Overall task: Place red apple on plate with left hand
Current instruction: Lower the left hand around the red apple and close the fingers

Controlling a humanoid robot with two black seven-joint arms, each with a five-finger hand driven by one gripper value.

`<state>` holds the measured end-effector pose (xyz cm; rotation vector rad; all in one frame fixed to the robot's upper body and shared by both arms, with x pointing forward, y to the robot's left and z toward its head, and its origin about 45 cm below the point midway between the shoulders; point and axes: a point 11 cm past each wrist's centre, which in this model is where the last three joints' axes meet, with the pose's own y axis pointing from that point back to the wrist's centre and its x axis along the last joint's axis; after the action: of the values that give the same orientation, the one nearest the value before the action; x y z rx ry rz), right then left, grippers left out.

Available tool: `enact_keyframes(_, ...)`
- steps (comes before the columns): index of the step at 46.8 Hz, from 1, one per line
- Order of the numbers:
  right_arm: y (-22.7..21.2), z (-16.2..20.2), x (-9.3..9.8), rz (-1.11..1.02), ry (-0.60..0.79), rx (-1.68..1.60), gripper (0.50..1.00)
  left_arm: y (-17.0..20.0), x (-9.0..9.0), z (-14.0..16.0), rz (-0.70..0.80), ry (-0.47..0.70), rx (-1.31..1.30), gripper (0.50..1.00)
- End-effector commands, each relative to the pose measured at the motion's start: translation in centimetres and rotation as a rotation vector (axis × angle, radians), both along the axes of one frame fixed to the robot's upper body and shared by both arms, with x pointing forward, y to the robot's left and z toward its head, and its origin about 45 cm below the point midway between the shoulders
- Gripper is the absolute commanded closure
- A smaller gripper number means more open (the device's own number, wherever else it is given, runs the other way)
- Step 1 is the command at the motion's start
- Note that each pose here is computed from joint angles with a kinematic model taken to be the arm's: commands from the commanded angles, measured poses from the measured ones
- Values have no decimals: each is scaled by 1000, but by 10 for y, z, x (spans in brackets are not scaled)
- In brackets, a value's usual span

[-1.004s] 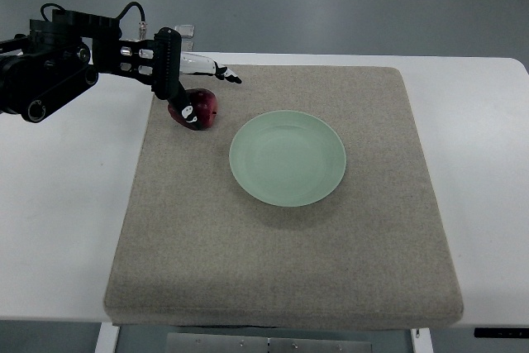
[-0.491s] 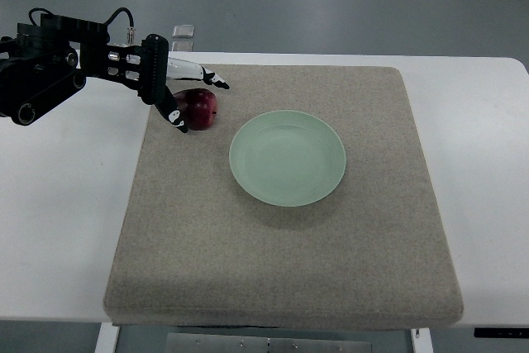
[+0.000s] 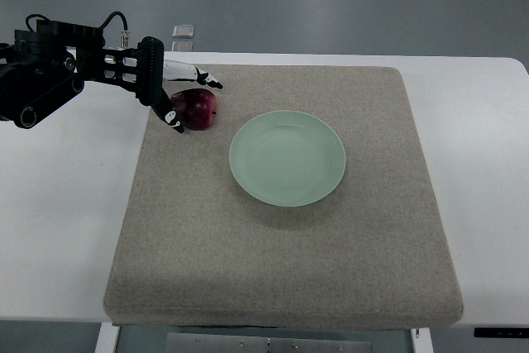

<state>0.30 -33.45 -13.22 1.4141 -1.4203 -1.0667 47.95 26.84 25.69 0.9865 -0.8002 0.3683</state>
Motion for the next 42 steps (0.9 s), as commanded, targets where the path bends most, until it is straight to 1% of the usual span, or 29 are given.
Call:
enact_keyframes(1,0,0,0,0,0,0,536,1,0,-2,2,1,2,516)
enact_keyframes(6,0,0,0,0,0,0,536,1,-1,-3,1,2,2,527)
enact_keyframes(10,0,0,0,0,0,0,536,1,-1,-3,0,2,3,549)
enact_keyframes(13,0,0,0,0,0,0,536,1,-1,-3,1,2,4,574)
enact_keyframes(15,0,0,0,0,2,0,536,1,-1,-4,2,3,4,615)
enact_keyframes(19,0,0,0,-1,0,0,536,1,-1,-3,0,2,3,660)
enact_keyframes(22,0,0,0,0,0,0,536,1,-1,-3,2,1,4,724)
enact_keyframes(25,0,0,0,0,0,0,536,2,-1,-4,1,2,6,821)
enact_keyframes(27,0,0,0,0,0,0,536,2,-1,-4,1,1,8,863)
enact_keyframes(30,0,0,-1,-2,1,0,536,3,-1,-5,0,2,14,943)
enact_keyframes(32,0,0,0,0,0,0,536,3,-1,-5,0,-5,17,977)
enact_keyframes(42,0,0,0,-1,0,0,536,2,0,-5,-3,-22,23,1000)
